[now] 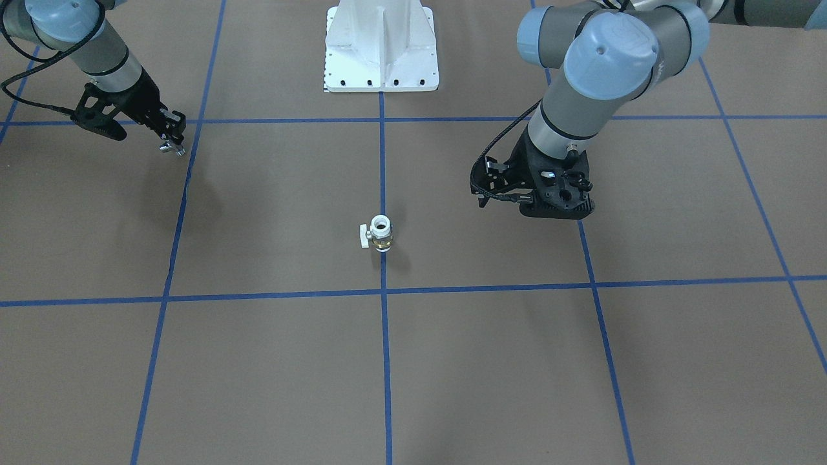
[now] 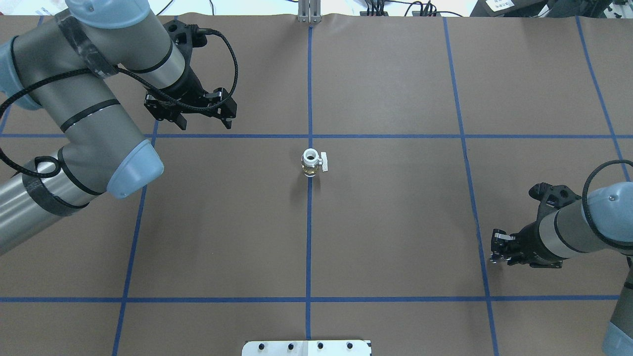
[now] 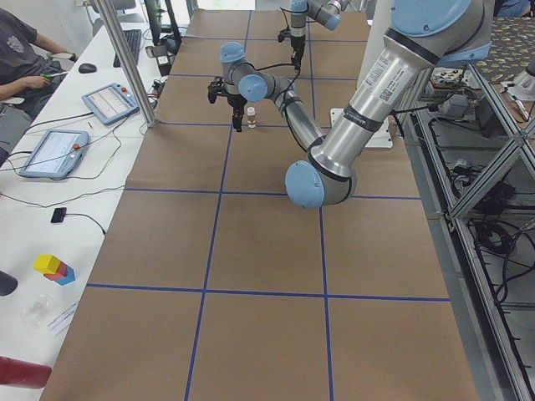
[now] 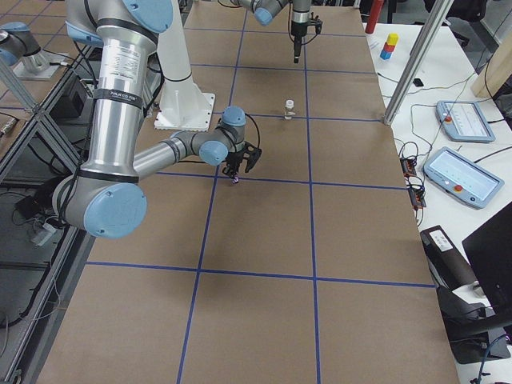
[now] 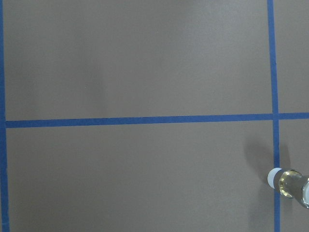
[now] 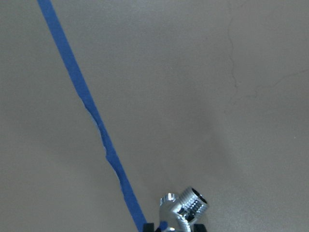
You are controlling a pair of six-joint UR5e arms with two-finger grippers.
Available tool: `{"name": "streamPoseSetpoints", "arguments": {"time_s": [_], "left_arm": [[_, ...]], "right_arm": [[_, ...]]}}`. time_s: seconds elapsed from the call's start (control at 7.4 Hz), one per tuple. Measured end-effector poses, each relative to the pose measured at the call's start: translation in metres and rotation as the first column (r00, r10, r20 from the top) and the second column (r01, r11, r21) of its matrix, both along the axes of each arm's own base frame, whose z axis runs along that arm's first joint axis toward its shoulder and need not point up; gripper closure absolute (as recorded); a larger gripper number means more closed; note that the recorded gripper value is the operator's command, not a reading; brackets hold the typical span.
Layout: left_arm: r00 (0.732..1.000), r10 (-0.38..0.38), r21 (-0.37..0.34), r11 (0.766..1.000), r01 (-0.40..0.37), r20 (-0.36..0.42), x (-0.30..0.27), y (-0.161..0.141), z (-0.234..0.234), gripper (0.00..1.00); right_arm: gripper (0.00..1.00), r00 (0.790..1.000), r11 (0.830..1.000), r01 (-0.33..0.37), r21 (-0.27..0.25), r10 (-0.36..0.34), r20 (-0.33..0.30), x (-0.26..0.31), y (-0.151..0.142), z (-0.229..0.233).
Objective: Assemble PPR valve and pipe with both arms
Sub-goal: 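Lift the fitting with the right gripper and carry it above the valve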
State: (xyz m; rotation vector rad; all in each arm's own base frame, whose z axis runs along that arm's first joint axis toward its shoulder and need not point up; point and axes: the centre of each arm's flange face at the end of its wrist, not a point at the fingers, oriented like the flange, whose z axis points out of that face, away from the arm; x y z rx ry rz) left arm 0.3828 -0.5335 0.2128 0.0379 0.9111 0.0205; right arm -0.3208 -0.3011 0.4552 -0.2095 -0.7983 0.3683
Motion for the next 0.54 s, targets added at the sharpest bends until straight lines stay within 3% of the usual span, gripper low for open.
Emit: {"name": "streamPoseSetpoints", "arguments": {"time_s": [0.27,0.54], "left_arm": [[1.000,0.000,0.005,1.000,0.000,0.000,-0.003,0.000,0.001,0.01],[1.000,0.016,0.024,1.000,-0.016,0.008,-0.015,0.010,0.020,0.01]], "right_arm": [[1.00,0.999,1.000,-0.028,0.000,0.028,0.044,-0.014,-0.036,-0.042],[1.00,0.998,0.998,-0.058,0.003,0.058,0.039,-0.058,-0.092,-0.129]]}}
